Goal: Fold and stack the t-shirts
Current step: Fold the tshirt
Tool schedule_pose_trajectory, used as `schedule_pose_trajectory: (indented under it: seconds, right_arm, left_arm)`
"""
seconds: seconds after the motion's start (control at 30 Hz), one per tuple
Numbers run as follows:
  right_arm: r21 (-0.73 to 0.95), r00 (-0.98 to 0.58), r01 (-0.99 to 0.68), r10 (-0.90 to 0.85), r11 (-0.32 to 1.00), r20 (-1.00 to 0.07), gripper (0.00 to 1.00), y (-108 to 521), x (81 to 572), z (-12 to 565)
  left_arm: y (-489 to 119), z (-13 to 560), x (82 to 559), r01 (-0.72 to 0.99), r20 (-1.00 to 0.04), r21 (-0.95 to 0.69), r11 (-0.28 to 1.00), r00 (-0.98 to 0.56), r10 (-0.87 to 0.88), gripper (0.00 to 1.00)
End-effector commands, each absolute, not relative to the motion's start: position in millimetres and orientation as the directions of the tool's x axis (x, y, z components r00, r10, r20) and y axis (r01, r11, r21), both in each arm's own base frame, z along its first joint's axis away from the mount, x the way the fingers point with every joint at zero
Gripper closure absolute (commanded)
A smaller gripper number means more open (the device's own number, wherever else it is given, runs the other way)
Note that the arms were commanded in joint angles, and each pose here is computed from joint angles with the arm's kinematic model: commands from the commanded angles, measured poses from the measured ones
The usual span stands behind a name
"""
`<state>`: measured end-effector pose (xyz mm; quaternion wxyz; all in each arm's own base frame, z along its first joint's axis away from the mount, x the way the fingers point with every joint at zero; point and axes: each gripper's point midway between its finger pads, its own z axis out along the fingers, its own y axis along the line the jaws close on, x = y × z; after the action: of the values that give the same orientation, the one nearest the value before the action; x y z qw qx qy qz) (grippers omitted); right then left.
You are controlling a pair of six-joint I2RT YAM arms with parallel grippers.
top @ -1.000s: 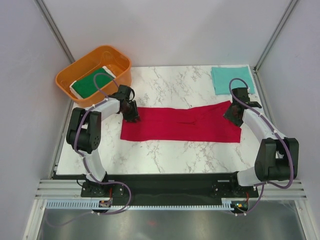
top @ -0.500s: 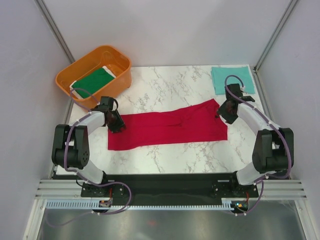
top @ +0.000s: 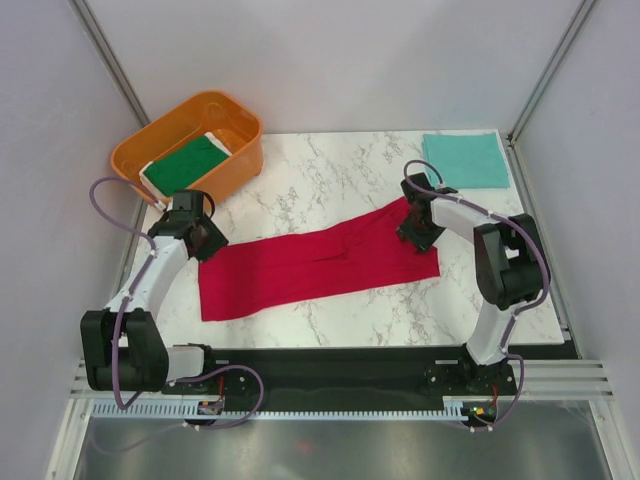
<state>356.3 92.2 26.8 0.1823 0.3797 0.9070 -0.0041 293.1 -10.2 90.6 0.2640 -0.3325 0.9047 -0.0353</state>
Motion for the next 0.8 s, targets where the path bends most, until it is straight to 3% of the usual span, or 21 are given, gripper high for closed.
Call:
schedule_pose_trajectory:
  seconds: [0.0,0.27,0.5,0.53,0.77]
  right_arm:
    - [0.149,-0.629,0.685,0.682,0.713,-0.372,0.43,108,381,24]
    - [0.036,-0.701,0.577,0.517,0.816,-0.49,0.46,102,443,5]
    - [0.15,-0.706,0.357,0.372,0.922,-0.602,0.46,148,560,24]
    - [0.137,-0.722,0.348,0.358,0.928,-0.592,0.46,151,567,3]
    - [0.291,-0.605,0.158,0.325,0.944,-0.726,0.43,177,657,32]
  left_arm:
    - [-13,119,311,-0.574,-0.489,-0.3,0.762,-0.594,-0.639,0.53]
    - [-23,140,327,-0.481,-0.51,-0.339,0.809,-0.628,-0.587,0.52]
    - [-47,150,336,-0.341,-0.501,-0.399,0.851,-0.696,-0.514,0.51]
    - [-58,147,336,-0.298,-0.472,-0.427,0.853,-0.732,-0.492,0.51]
    - [-120,121,316,-0.101,-0.382,-0.465,0.88,-0.873,-0.303,0.51]
